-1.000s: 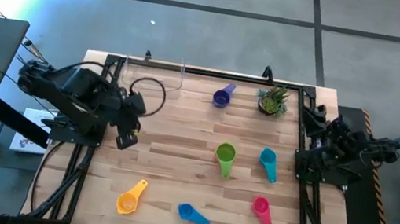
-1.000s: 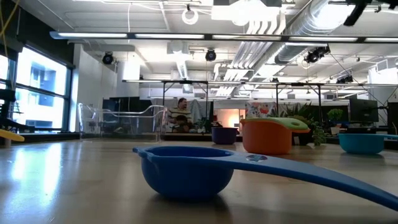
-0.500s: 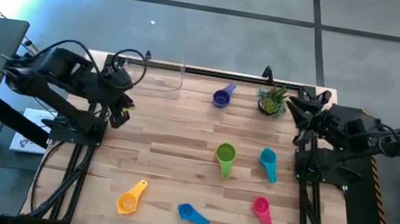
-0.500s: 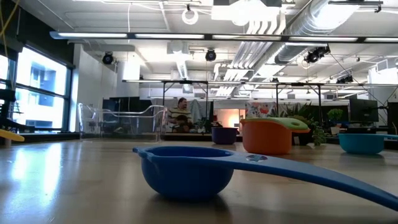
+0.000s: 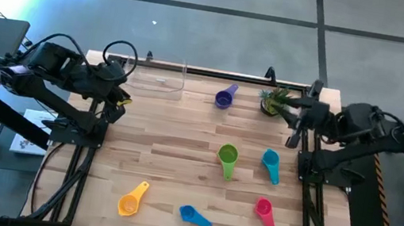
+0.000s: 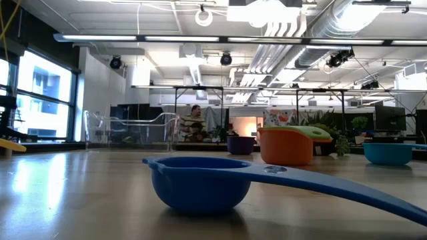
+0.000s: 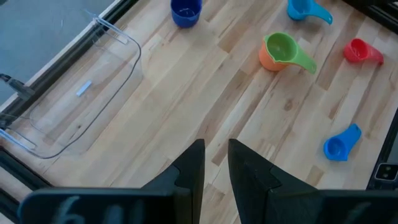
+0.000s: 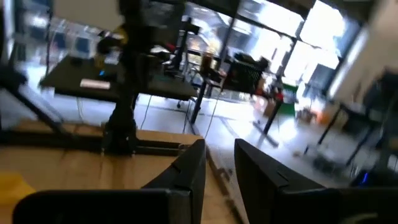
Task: Nest measuring cups in basket
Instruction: Stack the dark blue measuring cup on top of the green measuring cup
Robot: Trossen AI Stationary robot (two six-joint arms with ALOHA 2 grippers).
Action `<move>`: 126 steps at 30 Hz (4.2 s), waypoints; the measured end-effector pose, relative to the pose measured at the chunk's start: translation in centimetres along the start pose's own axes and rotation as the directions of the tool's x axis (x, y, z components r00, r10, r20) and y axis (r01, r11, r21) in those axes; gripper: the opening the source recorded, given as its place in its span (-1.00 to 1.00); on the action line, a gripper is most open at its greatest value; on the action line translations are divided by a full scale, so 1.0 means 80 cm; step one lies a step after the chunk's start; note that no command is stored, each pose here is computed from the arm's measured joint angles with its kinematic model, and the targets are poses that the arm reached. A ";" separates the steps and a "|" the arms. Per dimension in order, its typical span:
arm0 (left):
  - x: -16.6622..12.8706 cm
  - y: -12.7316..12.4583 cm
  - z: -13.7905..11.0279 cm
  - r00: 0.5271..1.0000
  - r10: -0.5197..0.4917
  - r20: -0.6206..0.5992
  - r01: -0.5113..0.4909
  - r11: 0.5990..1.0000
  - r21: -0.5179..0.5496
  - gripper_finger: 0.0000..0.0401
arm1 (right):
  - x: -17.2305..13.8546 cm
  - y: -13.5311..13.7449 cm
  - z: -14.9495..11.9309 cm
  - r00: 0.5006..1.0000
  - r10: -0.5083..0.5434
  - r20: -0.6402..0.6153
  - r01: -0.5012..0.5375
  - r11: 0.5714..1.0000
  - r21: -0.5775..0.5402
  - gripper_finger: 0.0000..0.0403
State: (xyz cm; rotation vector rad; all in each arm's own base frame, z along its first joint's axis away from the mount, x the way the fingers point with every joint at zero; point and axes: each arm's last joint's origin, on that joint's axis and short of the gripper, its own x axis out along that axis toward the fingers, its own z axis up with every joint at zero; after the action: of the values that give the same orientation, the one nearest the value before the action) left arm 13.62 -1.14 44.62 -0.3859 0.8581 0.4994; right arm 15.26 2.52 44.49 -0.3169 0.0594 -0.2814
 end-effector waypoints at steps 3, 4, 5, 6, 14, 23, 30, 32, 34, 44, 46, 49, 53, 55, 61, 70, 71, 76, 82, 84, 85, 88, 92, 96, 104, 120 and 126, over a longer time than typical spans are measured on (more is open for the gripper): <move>0.000 0.000 0.000 1.000 0.001 0.001 -0.001 1.000 0.000 -0.69 | 0.016 0.006 0.017 1.000 0.015 0.003 -0.015 0.994 -0.113 -0.61; 0.000 0.000 0.000 1.000 0.001 0.001 -0.001 1.000 0.000 -0.69 | 0.022 0.007 0.020 1.000 0.006 -0.005 -0.006 0.991 -0.137 -0.61; 0.000 0.000 0.000 1.000 0.001 0.001 -0.001 1.000 0.000 -0.69 | 0.028 0.008 0.022 1.000 -0.005 -0.019 0.001 0.988 -0.157 -0.61; 0.000 0.000 0.000 1.000 0.001 0.001 -0.001 1.000 0.000 -0.69 | 0.035 0.008 0.024 0.999 -0.013 -0.034 0.007 0.984 -0.176 -0.61; 0.000 0.000 0.000 1.000 0.002 0.001 -0.002 1.000 0.000 -0.69 | 0.087 -0.021 -0.002 0.965 -0.014 -0.260 -0.036 0.982 -0.185 -0.61; 0.000 0.000 0.000 1.000 0.002 0.001 -0.002 1.000 0.000 -0.69 | 0.139 -0.064 -0.052 0.911 0.131 -0.391 -0.175 0.981 -0.079 -0.61; 0.000 0.000 0.000 1.000 0.007 0.006 -0.007 1.000 0.001 -0.69 | 0.178 -0.093 -0.101 0.843 0.181 -0.507 -0.201 0.979 0.014 -0.60; 0.000 0.001 0.001 0.999 0.025 0.021 -0.025 1.000 0.011 -0.69 | 0.191 -0.098 -0.117 0.822 0.195 -0.535 -0.206 0.978 0.040 -0.57; 0.000 0.002 0.001 0.998 0.043 0.036 -0.044 0.999 0.017 -0.69 | 0.203 -0.102 -0.132 0.799 0.196 -0.569 -0.202 0.978 0.053 -0.53; 0.001 0.013 0.010 0.962 0.223 0.156 -0.225 0.974 -0.009 -0.69 | 0.264 -0.102 -0.221 0.661 0.316 -0.680 -0.304 0.942 0.142 -0.41; 0.002 0.017 0.012 0.950 0.262 0.173 -0.265 0.964 -0.006 -0.69 | 0.273 -0.099 -0.236 0.635 0.346 -0.691 -0.319 0.932 0.173 -0.41; 0.003 0.023 0.015 0.939 0.295 0.175 -0.298 0.954 -0.008 -0.69 | 0.283 -0.094 -0.257 0.595 0.364 -0.717 -0.340 0.922 0.186 -0.41; 0.004 0.029 0.019 0.931 0.323 0.169 -0.328 0.945 -0.002 -0.69 | 0.293 -0.089 -0.281 0.543 0.386 -0.746 -0.378 0.906 0.193 -0.41; 0.005 0.031 0.020 0.927 0.335 0.167 -0.340 0.940 0.002 -0.69 | 0.295 -0.087 -0.291 0.516 0.395 -0.760 -0.389 0.898 0.203 -0.41; 0.007 0.036 0.023 0.920 0.359 0.160 -0.360 0.933 -0.025 -0.69 | 0.302 -0.083 -0.317 0.454 0.395 -0.798 -0.424 0.884 0.197 -0.41; 0.007 0.037 0.023 0.918 0.363 0.158 -0.365 0.931 -0.022 -0.69 | 0.310 -0.082 -0.349 0.391 0.365 -0.845 -0.444 0.879 0.174 -0.41; 0.007 0.037 0.023 0.918 0.363 0.158 -0.365 0.931 -0.022 -0.69 | 0.310 -0.083 -0.352 0.387 0.364 -0.847 -0.442 0.880 0.175 -0.41; 0.007 0.037 0.023 0.918 0.363 0.158 -0.366 0.931 -0.016 -0.69 | 0.312 -0.085 -0.362 0.377 0.360 -0.853 -0.438 0.881 0.177 -0.41; 0.007 0.037 0.023 0.918 0.364 0.158 -0.366 0.931 -0.015 -0.69 | 0.315 -0.086 -0.379 0.352 0.358 -0.865 -0.431 0.882 0.190 -0.41; 0.007 0.037 0.023 0.918 0.363 0.158 -0.367 0.930 -0.009 -0.69 | 0.315 -0.086 -0.381 0.348 0.359 -0.866 -0.431 0.882 0.192 -0.41; 0.007 0.037 0.023 0.918 0.363 0.158 -0.367 0.930 -0.009 -0.69 | 0.315 -0.086 -0.381 0.348 0.359 -0.866 -0.431 0.882 0.192 -0.42; 0.007 0.037 0.023 0.918 0.363 0.158 -0.367 0.930 -0.008 -0.69 | 0.316 -0.086 -0.381 0.353 0.357 -0.865 -0.430 0.883 0.189 -0.49; 0.007 0.037 0.023 0.918 0.363 0.158 -0.367 0.930 -0.008 -0.69 | 0.317 -0.086 -0.381 0.357 0.356 -0.864 -0.430 0.883 0.186 -0.58; 0.007 0.037 0.023 0.918 0.363 0.158 -0.367 0.930 -0.008 -0.69 | 0.317 -0.086 -0.381 0.356 0.351 -0.866 -0.429 0.885 0.183 -0.61; 0.007 0.037 0.023 0.918 0.363 0.158 -0.367 0.930 -0.008 -0.69 | 0.316 -0.087 -0.381 0.351 0.329 -0.876 -0.415 0.894 0.170 -0.61; 0.007 0.037 0.023 0.918 0.363 0.158 -0.367 0.930 -0.008 -0.69 | 0.316 -0.087 -0.381 0.351 0.328 -0.877 -0.368 0.910 0.193 -0.97; 0.007 0.037 0.023 0.918 0.364 0.158 -0.367 0.930 -0.008 -0.69 | 0.322 -0.090 -0.368 0.357 0.324 -0.876 -0.238 0.938 0.250 -0.99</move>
State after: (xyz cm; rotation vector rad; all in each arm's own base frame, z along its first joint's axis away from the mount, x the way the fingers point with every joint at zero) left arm 13.41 2.37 44.92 -0.1601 0.7833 0.8559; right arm 35.09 -20.11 18.49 -0.0214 1.2223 -0.0723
